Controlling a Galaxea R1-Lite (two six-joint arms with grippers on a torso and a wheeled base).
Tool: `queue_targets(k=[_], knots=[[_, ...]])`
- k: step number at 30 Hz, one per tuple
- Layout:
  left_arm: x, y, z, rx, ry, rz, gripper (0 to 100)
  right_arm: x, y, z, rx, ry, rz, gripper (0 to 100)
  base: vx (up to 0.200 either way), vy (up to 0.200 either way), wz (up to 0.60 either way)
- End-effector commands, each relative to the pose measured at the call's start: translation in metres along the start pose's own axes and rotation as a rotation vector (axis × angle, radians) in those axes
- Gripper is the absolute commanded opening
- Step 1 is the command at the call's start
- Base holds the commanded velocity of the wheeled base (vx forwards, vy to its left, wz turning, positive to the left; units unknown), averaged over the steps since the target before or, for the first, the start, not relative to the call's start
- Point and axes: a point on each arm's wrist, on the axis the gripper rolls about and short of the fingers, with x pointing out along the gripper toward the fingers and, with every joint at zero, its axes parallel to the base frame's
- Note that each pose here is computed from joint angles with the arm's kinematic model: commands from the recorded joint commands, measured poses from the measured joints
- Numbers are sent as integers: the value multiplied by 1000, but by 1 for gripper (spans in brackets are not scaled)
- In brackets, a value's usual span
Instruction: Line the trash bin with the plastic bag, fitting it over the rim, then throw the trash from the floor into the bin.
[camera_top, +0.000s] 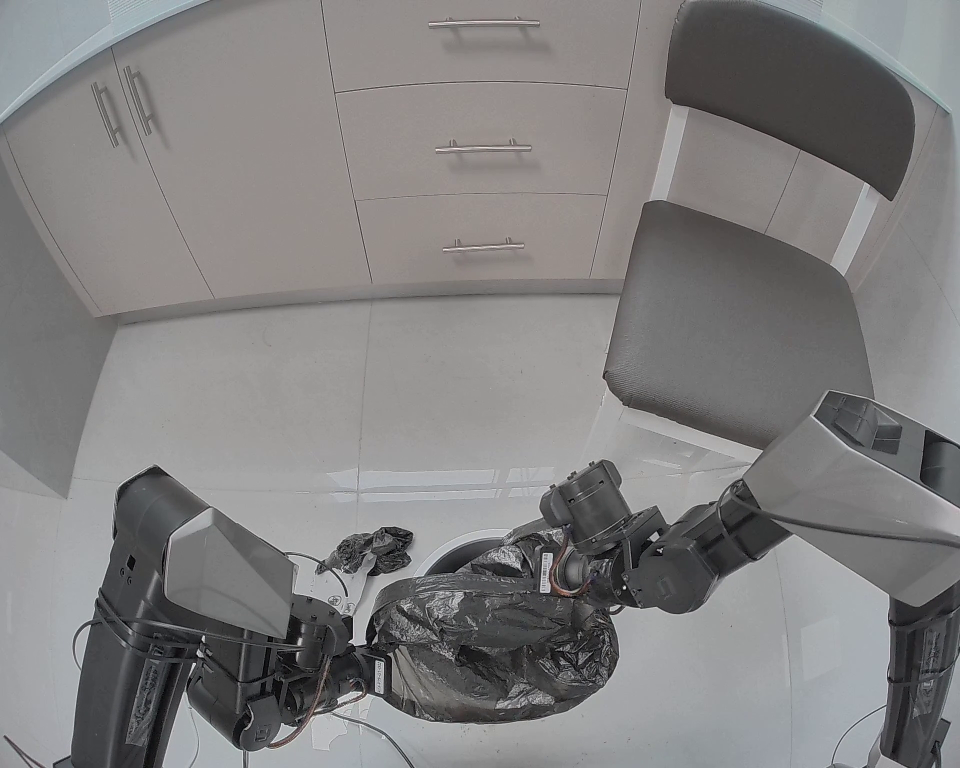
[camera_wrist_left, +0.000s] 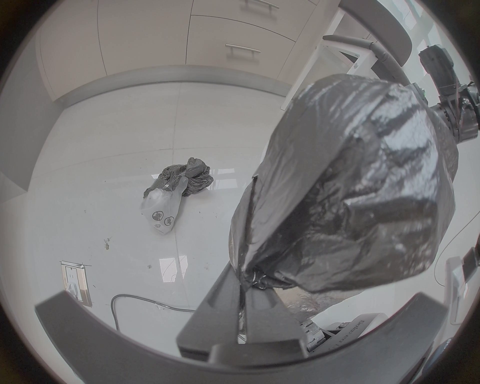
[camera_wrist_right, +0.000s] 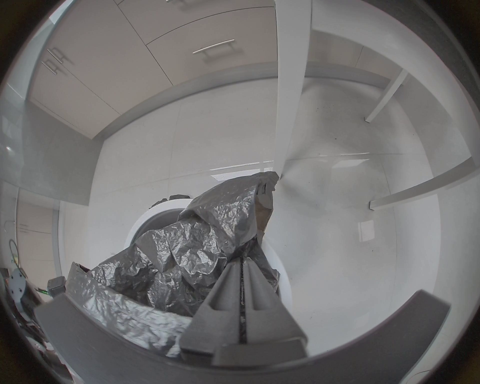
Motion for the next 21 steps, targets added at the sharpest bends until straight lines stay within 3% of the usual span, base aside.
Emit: queue_targets(k=[1, 15, 21], knots=[[0, 0, 0, -1, -1, 0, 0, 0, 11, -9, -28, 13, 20, 0, 0, 0, 0], [0, 0, 0, -1, -1, 0, 0, 9, 27, -19, -64, 22, 46, 0, 0, 0, 0], [0, 0, 0, 1, 0, -1, 0, -15, 29, 9, -27, -54, 84, 0, 0, 0, 0]])
